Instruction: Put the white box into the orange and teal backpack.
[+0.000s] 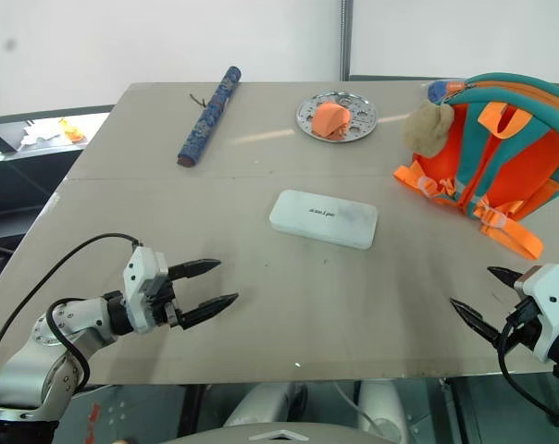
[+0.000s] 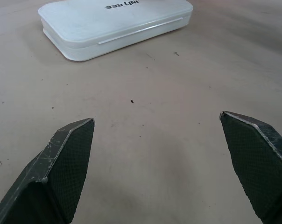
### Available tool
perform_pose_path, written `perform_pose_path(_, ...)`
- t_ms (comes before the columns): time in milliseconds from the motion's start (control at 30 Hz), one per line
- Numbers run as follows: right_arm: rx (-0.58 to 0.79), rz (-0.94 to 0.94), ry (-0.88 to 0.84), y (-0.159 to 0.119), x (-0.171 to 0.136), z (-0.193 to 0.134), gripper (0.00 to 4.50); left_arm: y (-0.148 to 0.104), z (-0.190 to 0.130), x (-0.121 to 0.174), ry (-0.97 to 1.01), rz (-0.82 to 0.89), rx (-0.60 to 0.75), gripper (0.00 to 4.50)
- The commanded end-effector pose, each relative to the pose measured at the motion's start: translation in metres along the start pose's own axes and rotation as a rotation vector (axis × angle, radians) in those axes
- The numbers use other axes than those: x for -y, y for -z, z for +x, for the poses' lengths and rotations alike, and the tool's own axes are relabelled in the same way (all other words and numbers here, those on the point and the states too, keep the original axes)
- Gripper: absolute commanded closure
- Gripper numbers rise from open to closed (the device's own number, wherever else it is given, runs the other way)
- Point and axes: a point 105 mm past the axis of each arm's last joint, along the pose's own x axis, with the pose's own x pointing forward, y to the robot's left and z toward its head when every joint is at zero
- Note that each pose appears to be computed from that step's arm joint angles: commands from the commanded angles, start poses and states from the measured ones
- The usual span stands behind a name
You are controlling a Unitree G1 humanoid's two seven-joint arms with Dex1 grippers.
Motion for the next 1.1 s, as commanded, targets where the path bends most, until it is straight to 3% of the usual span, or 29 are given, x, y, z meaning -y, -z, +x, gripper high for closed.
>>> perform_pose_path(33, 0.045, -0.039, 0.015, -0.015, -0.002, 0.000, 0.05, -0.010, -0.001, 0.000, 0.009, 0.020, 0.029, 0.09)
perform_pose_path(267, 0.107, -0.030, 0.048, -0.031, -0.006, 0.008, 0.05, -0.040, 0.021, 0.003, 0.023, 0.008, 0.112, 0.09)
perform_pose_path(400, 0.039, -0.034, 0.093, -0.029, -0.006, 0.016, 0.05, -0.053, 0.030, -0.001, -0.002, -0.053, 0.143, 0.09)
perform_pose_path(600, 0.053, 0.034, 0.040, -0.031, -0.015, 0.030, 0.05, -0.065, 0.040, -0.015, -0.103, -0.096, 0.138, 0.09)
perform_pose_path(733, 0.069, 0.108, 0.104, -0.033, -0.010, 0.049, 1.21, -0.060, 0.045, -0.027, -0.158, -0.144, 0.063, 0.00)
perform_pose_path(833, 0.075, 0.121, 0.124, -0.039, -0.012, 0.064, 2.64, -0.064, 0.046, -0.036, -0.192, -0.148, 0.081, 1.22)
perform_pose_path(900, 0.076, 0.120, 0.126, -0.043, -0.015, 0.073, 3.71, -0.067, 0.048, -0.040, -0.210, -0.157, 0.087, 2.29)
perform_pose_path(967, 0.077, 0.121, 0.133, -0.046, -0.017, 0.081, 4.50, -0.067, 0.050, -0.045, -0.232, -0.168, 0.085, 3.21)
perform_pose_path(1067, 0.071, 0.121, 0.170, -0.055, -0.018, 0.109, 4.50, -0.067, 0.060, -0.059, -0.289, -0.199, 0.065, 4.49)
perform_pose_path(1100, 0.053, 0.129, 0.193, -0.056, -0.016, 0.119, 4.50, -0.063, 0.065, -0.068, -0.334, -0.219, 0.040, 4.49)
